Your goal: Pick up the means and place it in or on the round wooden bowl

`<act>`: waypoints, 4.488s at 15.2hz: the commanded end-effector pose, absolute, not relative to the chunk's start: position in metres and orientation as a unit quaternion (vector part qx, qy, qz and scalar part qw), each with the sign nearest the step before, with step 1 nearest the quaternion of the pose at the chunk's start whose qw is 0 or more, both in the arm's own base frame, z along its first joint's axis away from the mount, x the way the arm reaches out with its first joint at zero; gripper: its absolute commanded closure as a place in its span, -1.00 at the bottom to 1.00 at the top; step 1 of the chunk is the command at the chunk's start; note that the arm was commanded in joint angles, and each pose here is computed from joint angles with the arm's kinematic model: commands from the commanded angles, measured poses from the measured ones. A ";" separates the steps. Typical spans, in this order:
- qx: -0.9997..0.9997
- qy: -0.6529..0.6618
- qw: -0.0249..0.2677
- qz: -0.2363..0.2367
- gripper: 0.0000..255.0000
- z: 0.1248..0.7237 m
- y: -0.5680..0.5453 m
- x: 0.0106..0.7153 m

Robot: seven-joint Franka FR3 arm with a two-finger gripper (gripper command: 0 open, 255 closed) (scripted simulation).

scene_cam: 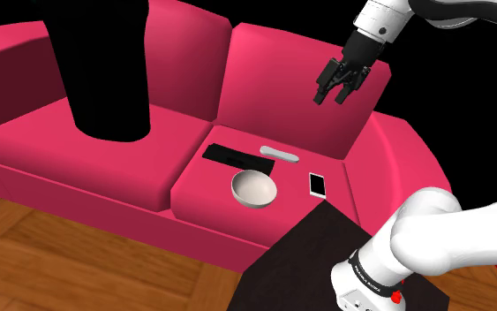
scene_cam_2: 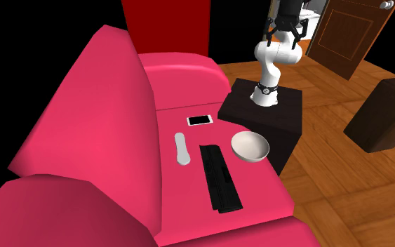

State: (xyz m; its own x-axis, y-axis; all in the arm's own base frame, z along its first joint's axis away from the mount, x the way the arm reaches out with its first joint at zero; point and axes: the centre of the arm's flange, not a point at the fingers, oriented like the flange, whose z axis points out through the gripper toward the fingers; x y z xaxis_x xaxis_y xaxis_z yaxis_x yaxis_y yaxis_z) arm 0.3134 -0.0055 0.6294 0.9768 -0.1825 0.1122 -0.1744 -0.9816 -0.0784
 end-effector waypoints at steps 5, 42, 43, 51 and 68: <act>-0.996 0.058 0.032 -0.055 -1.00 0.591 -0.040 0.328; -0.973 -0.230 0.011 -0.011 -1.00 0.241 -0.308 0.537; -0.971 -0.238 0.010 -0.009 -1.00 0.231 -0.314 0.545; -0.959 -0.283 0.007 -0.002 -1.00 0.169 -0.346 0.591; -0.959 -0.283 0.007 -0.002 1.00 0.134 -0.346 0.591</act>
